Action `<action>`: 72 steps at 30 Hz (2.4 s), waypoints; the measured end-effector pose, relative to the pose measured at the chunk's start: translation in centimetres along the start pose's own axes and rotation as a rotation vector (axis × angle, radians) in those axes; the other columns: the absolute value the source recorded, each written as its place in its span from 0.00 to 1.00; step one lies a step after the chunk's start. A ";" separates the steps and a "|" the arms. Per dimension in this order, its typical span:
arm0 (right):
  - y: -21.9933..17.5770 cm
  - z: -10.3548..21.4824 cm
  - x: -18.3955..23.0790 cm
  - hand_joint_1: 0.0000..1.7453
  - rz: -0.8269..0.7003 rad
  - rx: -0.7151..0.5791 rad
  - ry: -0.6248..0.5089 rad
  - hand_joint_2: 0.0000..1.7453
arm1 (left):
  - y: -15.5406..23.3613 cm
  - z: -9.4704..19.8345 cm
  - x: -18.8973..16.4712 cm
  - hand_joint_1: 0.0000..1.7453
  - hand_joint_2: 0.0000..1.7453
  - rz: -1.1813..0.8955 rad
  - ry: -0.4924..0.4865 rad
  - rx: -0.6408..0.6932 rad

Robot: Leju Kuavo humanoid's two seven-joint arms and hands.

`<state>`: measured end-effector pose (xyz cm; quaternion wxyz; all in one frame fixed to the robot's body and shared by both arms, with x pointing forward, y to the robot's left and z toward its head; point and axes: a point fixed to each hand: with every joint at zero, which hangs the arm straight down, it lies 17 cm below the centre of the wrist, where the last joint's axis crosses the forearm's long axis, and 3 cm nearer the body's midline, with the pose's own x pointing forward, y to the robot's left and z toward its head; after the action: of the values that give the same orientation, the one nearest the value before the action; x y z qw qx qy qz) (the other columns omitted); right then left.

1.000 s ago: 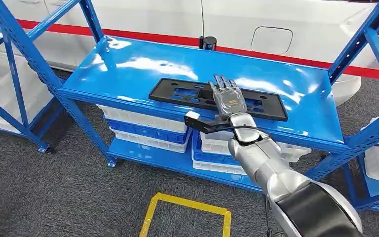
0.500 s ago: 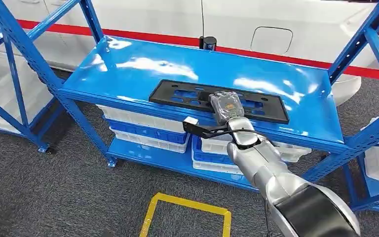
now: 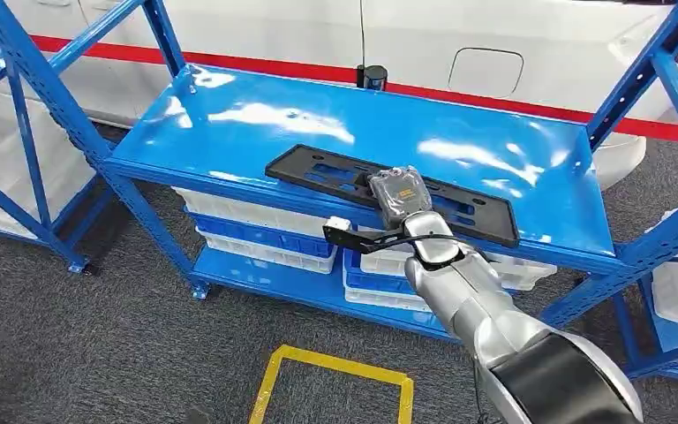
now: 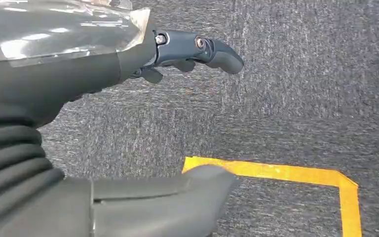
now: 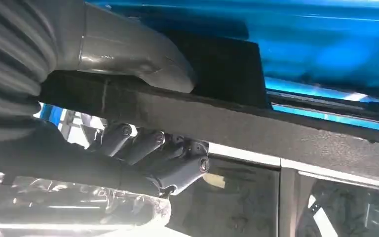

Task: Take the parts from the cabinet and place them on the table.

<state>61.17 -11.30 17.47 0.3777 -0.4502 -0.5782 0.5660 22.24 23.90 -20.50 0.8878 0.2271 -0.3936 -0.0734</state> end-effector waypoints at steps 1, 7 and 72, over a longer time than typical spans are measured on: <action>-0.1 0.0 0.0 1.00 -0.005 -0.006 -0.001 1.00 | 0.1 0.0 0.0 0.00 1.00 0.007 0.002 0.003; -3.3 -0.7 0.7 1.00 -0.056 -0.126 -0.042 1.00 | 0.1 0.0 0.0 0.00 1.00 0.019 0.002 0.009; -25.8 4.6 -2.4 1.00 -0.222 -0.749 -0.135 1.00 | 0.1 -1.0 -3.6 0.00 1.00 0.130 0.238 -0.085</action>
<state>55.15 -13.81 43.00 0.2072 -0.4535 -0.8132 0.3002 20.50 25.47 -23.42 0.9399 0.1708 -0.2957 -0.0049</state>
